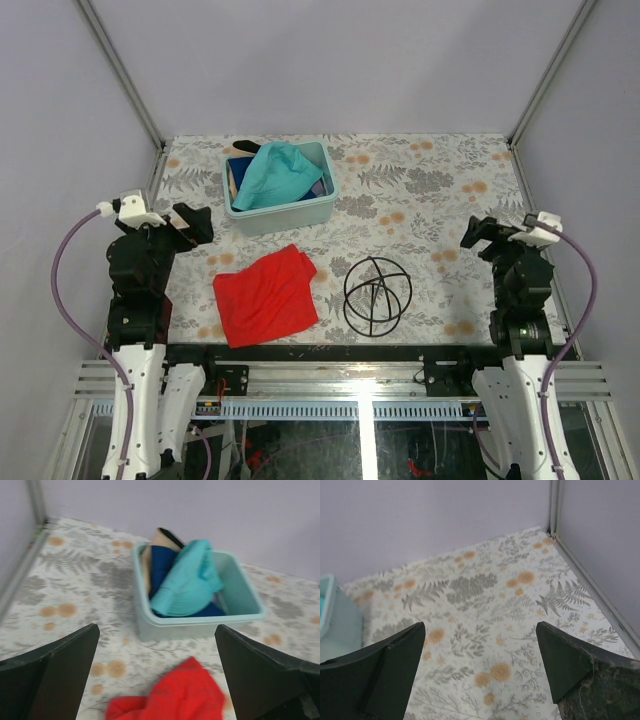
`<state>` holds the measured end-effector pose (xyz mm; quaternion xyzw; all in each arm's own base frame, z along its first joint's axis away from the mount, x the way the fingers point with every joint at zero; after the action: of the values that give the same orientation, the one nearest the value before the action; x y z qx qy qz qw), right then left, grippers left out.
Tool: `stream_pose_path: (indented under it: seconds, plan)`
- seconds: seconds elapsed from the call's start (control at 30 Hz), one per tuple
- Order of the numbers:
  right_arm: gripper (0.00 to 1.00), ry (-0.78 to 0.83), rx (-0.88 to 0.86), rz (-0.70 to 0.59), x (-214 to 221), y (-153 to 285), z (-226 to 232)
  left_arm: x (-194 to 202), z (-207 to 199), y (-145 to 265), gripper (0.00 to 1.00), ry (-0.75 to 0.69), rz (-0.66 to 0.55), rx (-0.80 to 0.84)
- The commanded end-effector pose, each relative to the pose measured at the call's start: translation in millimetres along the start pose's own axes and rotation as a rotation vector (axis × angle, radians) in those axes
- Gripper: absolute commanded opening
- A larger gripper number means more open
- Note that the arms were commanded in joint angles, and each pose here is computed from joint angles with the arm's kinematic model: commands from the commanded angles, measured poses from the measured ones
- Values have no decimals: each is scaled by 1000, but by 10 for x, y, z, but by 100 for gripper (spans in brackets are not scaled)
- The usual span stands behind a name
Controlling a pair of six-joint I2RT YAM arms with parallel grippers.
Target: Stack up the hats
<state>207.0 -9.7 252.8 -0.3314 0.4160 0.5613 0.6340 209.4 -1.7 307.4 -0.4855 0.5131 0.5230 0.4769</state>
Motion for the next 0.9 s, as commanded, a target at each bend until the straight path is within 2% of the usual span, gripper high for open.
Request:
stream_pose_path:
  seconds: [0.0, 0.07, 0.23, 0.37, 0.5, 0.6, 0.73, 0.87]
  plan:
    - [99, -148, 52, -135, -529, 29, 177, -178, -319, 209, 100, 199, 75, 202]
    - [99, -167, 114, -152, -630, -73, 173, -237, -422, 181, 100, 271, 160, 267]
    - [99, -44, 120, 25, -691, -528, 348, 77, -576, 27, 100, 363, 533, 317]
    - [99, 35, 138, 127, -849, -810, 482, 292, -685, 89, 100, 417, 642, 360]
    - [99, 1, 82, 181, -918, -836, 633, 867, -862, 302, 100, 483, 854, 390]
    - [99, -31, 65, 193, -870, -829, 654, 1140, -1000, 448, 100, 514, 900, 379]
    - [99, -58, 45, 208, -743, -790, 631, 1331, -1046, 450, 100, 538, 873, 282]
    - [99, -74, 39, 207, -667, -768, 605, 1510, -1001, 359, 100, 630, 811, 157]
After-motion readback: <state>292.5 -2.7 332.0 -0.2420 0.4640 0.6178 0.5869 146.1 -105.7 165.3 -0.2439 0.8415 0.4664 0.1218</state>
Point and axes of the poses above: each gripper's point midway between its finger pads, its own y axis back along the fingers, its own z axis along the line the jaws close on, x = y × z, the point moved 6 cm from there along y, back along the fingers, and after that the axes turned 15 degrees about -y, right-handed, at the moved point
